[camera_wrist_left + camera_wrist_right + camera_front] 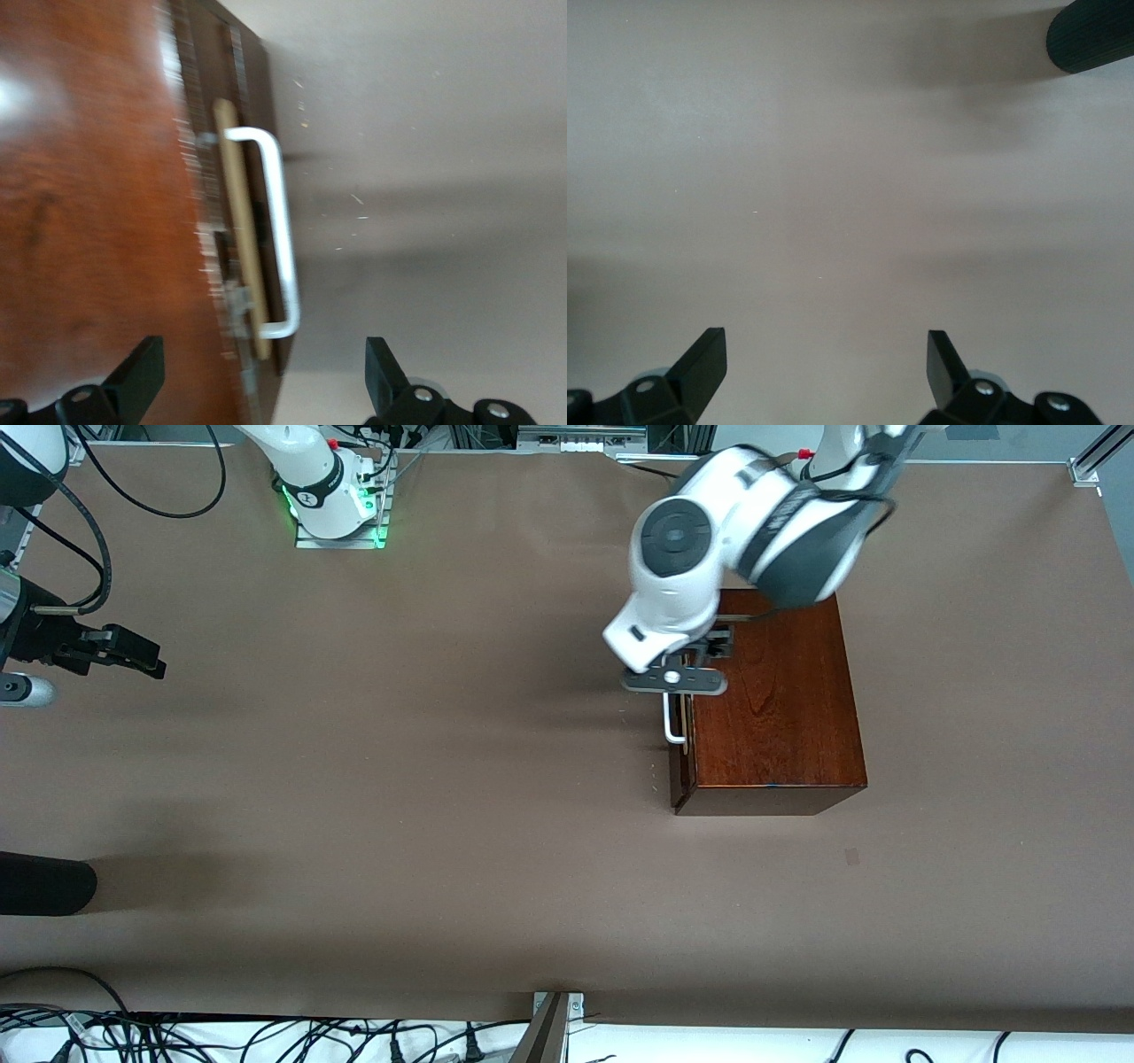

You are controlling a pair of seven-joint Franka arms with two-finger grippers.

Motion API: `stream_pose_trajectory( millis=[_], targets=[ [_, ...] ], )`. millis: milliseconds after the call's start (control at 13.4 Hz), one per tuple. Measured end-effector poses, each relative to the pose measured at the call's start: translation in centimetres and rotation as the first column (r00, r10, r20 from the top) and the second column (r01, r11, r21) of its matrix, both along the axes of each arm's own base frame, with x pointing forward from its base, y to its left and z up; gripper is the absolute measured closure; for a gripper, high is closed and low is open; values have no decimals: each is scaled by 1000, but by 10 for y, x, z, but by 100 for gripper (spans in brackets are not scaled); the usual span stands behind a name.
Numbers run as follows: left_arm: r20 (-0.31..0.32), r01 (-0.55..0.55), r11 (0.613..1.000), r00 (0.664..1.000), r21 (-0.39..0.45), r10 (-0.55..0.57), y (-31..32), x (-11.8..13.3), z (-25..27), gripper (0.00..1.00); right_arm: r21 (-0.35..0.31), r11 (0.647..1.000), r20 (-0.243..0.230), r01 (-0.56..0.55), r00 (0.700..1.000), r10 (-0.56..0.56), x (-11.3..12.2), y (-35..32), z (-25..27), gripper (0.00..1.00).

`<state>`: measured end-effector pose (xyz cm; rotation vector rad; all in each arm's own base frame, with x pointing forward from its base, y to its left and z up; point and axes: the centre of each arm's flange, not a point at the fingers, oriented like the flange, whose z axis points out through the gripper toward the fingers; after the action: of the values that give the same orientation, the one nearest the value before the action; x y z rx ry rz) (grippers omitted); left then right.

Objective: Open drawer, take yellow block, close drawer
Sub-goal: 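Reach the left gripper to the white drawer handle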

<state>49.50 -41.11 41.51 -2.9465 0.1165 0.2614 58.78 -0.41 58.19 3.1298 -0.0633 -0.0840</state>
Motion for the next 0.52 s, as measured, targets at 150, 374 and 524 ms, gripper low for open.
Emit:
stream_pose_trajectory(
  millis=[150, 374, 524],
  targets=[
    [7, -11, 999, 1000, 42, 11, -27, -15, -29, 0, 0, 1000, 0, 0, 1000, 0, 0, 0, 0, 0],
    [-4, -25, 997, 1000, 67, 25, -37, -18, -59, 0, 0, 1000, 1, 0, 1000, 0, 0, 0, 0, 0],
    [5, -36, 998, 999, 50, 35, -39, -13, -71, 0, 0, 1000, 1, 0, 1000, 0, 0, 0, 0, 0]
  ],
)
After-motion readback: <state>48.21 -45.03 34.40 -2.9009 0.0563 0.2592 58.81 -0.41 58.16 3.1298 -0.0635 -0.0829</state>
